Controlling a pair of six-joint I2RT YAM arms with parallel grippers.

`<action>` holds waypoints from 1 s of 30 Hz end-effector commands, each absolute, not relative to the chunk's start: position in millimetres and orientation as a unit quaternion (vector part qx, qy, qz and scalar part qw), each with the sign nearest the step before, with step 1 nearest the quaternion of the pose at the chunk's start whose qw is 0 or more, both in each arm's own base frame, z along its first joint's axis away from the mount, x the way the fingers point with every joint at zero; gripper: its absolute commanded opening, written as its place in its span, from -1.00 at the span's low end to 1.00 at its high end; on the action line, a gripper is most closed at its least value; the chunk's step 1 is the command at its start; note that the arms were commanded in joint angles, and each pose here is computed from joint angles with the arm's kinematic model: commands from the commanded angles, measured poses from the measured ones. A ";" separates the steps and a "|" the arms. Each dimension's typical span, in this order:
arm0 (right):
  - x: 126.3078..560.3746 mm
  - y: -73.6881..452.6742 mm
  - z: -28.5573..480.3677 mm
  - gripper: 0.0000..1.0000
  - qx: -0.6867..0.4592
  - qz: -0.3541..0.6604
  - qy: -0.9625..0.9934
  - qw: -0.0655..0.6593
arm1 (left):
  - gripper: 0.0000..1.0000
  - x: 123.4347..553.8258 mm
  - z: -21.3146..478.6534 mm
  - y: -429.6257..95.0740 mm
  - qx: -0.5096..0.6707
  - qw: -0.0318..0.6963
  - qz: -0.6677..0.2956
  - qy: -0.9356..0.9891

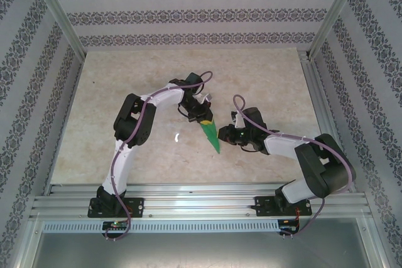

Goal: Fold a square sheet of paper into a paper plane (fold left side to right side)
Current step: Fold the wing for the fifth time at the center of the table.

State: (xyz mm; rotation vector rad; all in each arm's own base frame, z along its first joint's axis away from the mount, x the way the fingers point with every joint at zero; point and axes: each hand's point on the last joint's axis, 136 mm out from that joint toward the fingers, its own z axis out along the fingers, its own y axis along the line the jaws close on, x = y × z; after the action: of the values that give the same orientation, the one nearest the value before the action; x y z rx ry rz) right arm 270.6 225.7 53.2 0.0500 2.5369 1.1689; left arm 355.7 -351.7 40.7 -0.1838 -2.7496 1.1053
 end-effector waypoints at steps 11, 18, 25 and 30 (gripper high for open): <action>272.0 235.4 44.6 -0.76 0.034 0.441 0.883 0.158 | -1.00 360.0 40.5 -350.8 -0.085 0.085 0.381 -0.917; 267.9 236.5 37.8 -0.76 0.032 0.435 0.888 0.148 | -1.00 361.5 39.9 -348.7 -0.096 0.080 0.379 -0.917; 266.6 245.6 36.1 -0.76 0.026 0.439 0.886 0.144 | -1.00 365.3 36.5 -345.2 -0.094 0.075 0.375 -0.919; 264.5 254.7 30.6 -0.76 0.021 0.438 0.888 0.137 | -1.00 367.1 34.3 -342.6 -0.092 0.073 0.373 -0.920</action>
State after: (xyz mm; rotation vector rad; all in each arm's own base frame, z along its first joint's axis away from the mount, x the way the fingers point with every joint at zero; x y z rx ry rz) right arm 259.8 245.7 27.4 0.0797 2.5937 1.2469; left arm 358.4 -349.3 38.9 -0.2599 -2.7563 1.1161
